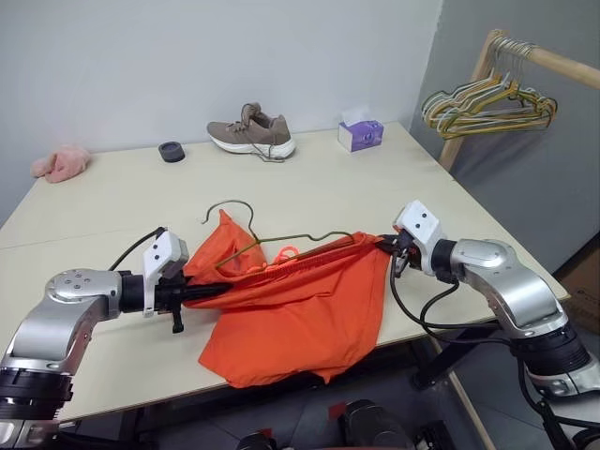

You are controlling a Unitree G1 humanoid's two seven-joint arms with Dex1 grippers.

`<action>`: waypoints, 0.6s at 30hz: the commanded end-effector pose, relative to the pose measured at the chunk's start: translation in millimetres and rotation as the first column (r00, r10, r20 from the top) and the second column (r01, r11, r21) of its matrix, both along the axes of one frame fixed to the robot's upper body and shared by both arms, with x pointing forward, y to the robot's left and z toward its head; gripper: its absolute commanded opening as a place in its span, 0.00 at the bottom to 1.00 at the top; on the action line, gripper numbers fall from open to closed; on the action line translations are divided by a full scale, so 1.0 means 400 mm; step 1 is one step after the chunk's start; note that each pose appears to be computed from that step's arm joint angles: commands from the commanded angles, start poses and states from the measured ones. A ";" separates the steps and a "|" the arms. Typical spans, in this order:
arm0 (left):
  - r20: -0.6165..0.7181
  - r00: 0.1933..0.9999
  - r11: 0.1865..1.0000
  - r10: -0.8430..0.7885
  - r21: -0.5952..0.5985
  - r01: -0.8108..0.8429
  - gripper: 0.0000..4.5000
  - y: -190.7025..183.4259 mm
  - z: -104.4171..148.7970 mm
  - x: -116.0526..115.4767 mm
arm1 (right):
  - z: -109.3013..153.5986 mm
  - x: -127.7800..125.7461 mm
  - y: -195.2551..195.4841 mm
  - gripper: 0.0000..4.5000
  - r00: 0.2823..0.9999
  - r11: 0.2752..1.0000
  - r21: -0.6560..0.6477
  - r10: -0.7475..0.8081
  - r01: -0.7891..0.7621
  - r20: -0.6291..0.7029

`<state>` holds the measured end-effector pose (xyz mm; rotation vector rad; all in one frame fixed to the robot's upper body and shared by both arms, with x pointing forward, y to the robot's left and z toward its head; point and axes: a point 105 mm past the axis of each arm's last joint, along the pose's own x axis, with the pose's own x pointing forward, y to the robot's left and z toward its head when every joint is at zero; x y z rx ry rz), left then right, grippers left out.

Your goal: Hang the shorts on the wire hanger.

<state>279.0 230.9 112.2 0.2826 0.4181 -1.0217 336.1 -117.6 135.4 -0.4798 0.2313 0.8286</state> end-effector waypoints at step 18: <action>-0.081 0.996 0.988 0.023 0.153 -0.011 0.00 0.028 -0.063 -0.009 | 0.103 0.027 -0.026 0.01 0.970 0.983 -0.177 -0.002 0.047 0.243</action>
